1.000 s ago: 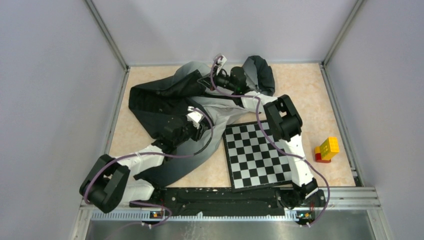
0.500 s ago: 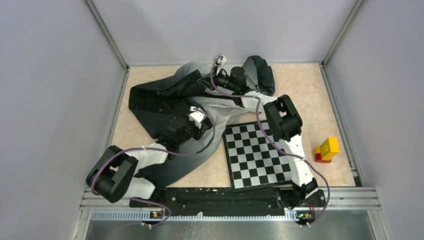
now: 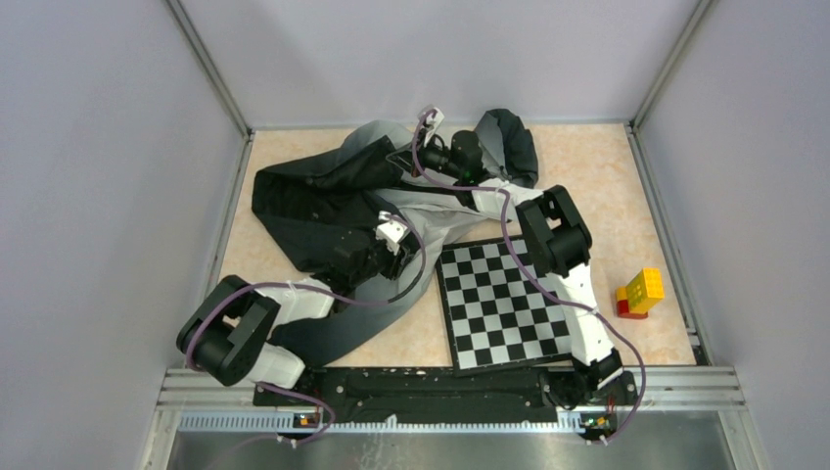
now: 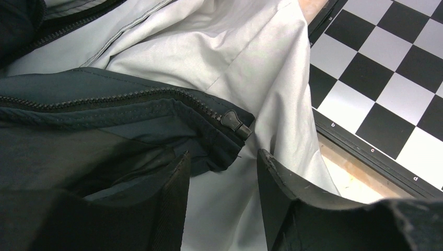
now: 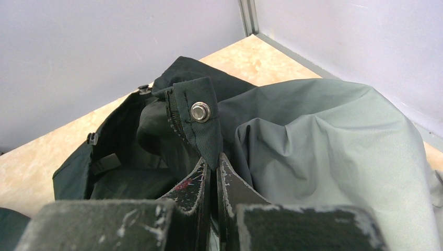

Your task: Zip up the jacket

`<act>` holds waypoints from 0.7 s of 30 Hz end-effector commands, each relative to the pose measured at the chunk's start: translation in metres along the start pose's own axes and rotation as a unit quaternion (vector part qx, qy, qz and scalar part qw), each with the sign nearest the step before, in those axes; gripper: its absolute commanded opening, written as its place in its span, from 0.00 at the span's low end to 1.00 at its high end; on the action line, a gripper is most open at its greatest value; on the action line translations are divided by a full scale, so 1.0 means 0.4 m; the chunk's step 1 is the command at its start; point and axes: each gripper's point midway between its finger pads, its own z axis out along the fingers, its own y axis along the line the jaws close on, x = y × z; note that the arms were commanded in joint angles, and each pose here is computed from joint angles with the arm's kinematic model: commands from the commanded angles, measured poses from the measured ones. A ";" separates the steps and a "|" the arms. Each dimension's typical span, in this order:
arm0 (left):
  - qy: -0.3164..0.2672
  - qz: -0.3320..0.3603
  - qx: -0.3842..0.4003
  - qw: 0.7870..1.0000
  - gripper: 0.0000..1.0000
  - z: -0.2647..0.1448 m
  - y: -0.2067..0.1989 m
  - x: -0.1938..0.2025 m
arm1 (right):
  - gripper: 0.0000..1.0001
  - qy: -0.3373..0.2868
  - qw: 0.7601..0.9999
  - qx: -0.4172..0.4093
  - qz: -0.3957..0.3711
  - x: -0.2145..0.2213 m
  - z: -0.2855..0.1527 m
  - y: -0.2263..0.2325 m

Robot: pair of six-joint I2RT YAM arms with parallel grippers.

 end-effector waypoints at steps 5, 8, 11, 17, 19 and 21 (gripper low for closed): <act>-0.037 0.014 -0.050 0.998 0.42 0.050 0.053 -0.062 | 0.00 -0.049 0.998 -0.024 -0.035 -0.126 0.011 0.041; -0.051 0.023 -0.070 0.996 0.28 0.054 0.073 -0.087 | 0.00 -0.050 0.998 -0.024 -0.037 -0.129 0.011 0.041; -0.046 0.026 -0.068 0.996 0.09 0.055 0.076 -0.120 | 0.00 -0.048 0.998 -0.028 -0.043 -0.126 0.010 0.045; 0.013 -0.009 0.012 1.000 0.00 -0.008 0.021 -0.207 | 0.00 -0.048 0.992 -0.061 -0.101 -0.134 -0.012 0.082; 0.071 -0.048 0.039 0.996 0.00 -0.062 0.029 -0.187 | 0.00 -0.048 0.989 -0.073 -0.118 -0.139 -0.020 0.097; 0.088 -0.084 0.058 0.991 0.00 -0.113 0.042 -0.197 | 0.00 -0.042 0.983 -0.105 -0.144 -0.135 -0.033 0.127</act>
